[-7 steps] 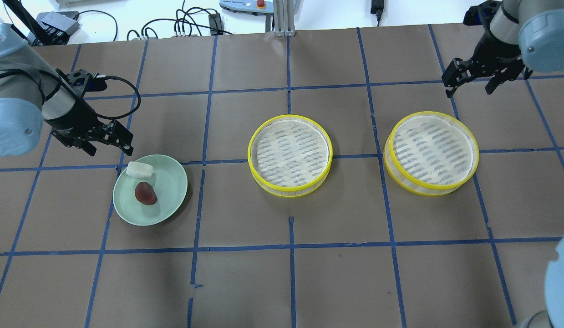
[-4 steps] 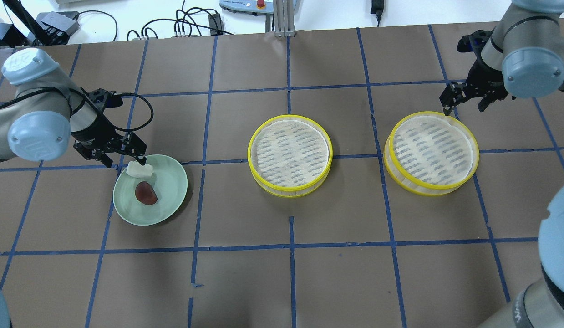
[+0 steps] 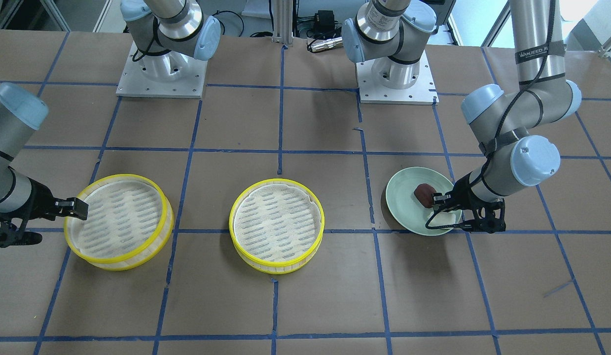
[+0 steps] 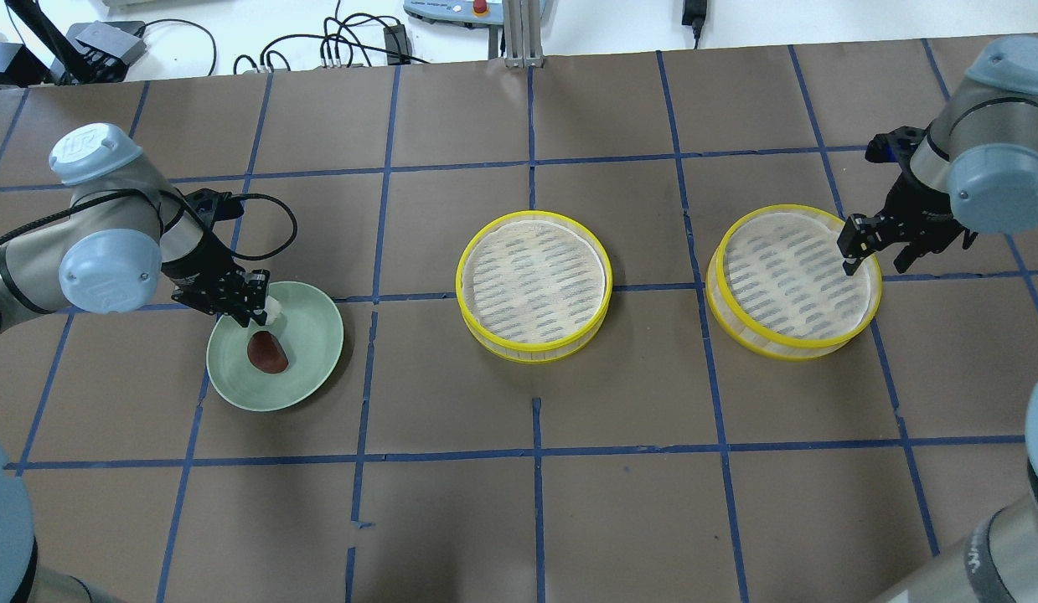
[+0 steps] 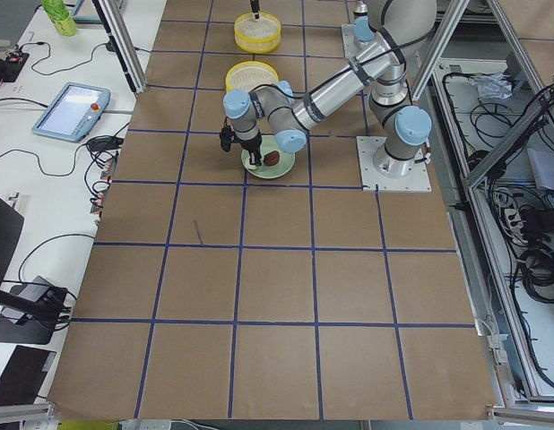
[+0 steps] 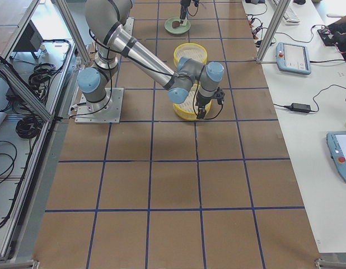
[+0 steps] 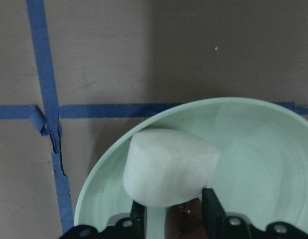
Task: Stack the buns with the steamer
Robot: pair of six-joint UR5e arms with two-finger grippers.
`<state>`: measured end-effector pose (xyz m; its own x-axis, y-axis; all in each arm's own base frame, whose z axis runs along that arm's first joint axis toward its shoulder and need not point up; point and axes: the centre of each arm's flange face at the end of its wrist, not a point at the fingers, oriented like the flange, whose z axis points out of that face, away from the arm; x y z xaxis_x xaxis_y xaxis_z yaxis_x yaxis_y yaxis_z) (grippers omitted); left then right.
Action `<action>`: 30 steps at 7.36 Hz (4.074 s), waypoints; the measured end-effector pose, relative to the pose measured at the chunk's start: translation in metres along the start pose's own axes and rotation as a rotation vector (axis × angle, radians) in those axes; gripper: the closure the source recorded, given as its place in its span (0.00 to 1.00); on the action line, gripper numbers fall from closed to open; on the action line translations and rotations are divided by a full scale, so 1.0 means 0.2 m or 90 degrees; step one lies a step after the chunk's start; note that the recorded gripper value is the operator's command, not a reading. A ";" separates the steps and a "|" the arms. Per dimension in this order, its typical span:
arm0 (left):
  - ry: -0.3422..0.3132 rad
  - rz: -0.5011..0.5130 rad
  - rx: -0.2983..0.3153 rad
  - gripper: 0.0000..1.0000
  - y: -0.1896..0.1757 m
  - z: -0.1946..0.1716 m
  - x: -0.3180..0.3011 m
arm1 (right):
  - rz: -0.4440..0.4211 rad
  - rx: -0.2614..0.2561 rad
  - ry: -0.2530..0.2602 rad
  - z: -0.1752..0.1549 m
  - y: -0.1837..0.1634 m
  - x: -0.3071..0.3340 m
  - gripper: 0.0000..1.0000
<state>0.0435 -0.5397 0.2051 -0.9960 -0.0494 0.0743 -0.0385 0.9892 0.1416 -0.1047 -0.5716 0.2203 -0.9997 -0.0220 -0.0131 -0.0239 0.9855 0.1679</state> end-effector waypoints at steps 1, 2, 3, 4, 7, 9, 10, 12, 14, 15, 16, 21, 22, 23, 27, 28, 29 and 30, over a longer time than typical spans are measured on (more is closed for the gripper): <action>-0.006 -0.003 0.016 1.00 -0.01 -0.03 0.00 | 0.001 -0.006 -0.001 0.01 0.01 0.00 0.91; -0.016 -0.005 0.028 1.00 0.00 -0.06 0.01 | 0.002 -0.011 -0.003 0.02 0.02 0.00 0.92; -0.028 -0.010 0.038 1.00 0.00 -0.10 0.02 | 0.004 -0.013 -0.005 0.03 0.03 0.01 0.92; -0.036 -0.017 0.049 1.00 0.01 -0.15 0.07 | 0.004 -0.014 -0.006 0.03 0.03 0.01 0.92; -0.042 -0.036 0.102 1.00 0.08 -0.32 0.56 | 0.005 -0.011 -0.005 0.02 0.03 0.01 0.92; 0.007 -0.056 0.138 1.00 0.12 -0.43 1.00 | 0.001 0.006 0.003 -0.08 0.03 0.00 0.93; 0.038 -0.063 0.149 1.00 0.15 -0.47 1.22 | -0.007 0.021 0.008 -0.25 0.06 -0.02 0.93; 0.090 -0.078 0.152 1.00 0.24 -0.46 1.57 | -0.015 0.019 0.006 -0.55 0.13 -0.06 0.93; 0.114 -0.101 0.152 0.76 0.27 -0.30 1.80 | -0.018 0.016 0.005 -0.61 0.14 -0.07 0.93; 0.114 -0.107 0.142 0.42 0.27 -0.19 1.88 | -0.018 0.016 0.006 -0.62 0.14 -0.08 0.93; 0.109 -0.106 0.132 0.00 0.27 -0.11 1.92 | -0.018 0.017 0.006 -0.62 0.14 -0.08 0.93; 0.089 -0.056 0.151 0.00 0.22 -0.11 1.89 | -0.052 0.024 0.017 -0.63 0.11 -0.32 0.93; 0.073 -0.015 0.183 0.00 0.14 -0.22 1.77 | -0.062 0.032 0.026 -0.63 0.09 -0.56 0.93; 0.059 0.013 0.204 0.00 0.04 -0.34 1.59 | -0.058 0.041 0.033 -0.64 0.09 -0.83 0.93; 0.005 0.081 0.185 0.00 -0.08 -0.44 0.71 | 0.019 0.051 0.013 -0.52 0.07 -1.74 0.92; 0.001 0.086 0.170 0.00 -0.03 -0.40 0.48 | 0.023 0.039 0.019 -0.45 0.06 -1.85 0.92; 0.001 0.083 0.151 0.01 0.03 -0.33 0.26 | 0.022 0.030 0.025 -0.39 0.05 -1.89 0.92; 0.007 0.075 0.130 0.02 0.08 -0.25 0.09 | 0.019 0.025 0.036 -0.36 0.04 -1.91 0.92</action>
<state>0.0290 -0.5307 0.2580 -0.9937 0.0674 0.0893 0.0612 0.9956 -0.0704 0.2755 -0.5672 0.2974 -0.9989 -0.0012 0.0471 0.0048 0.9918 0.1279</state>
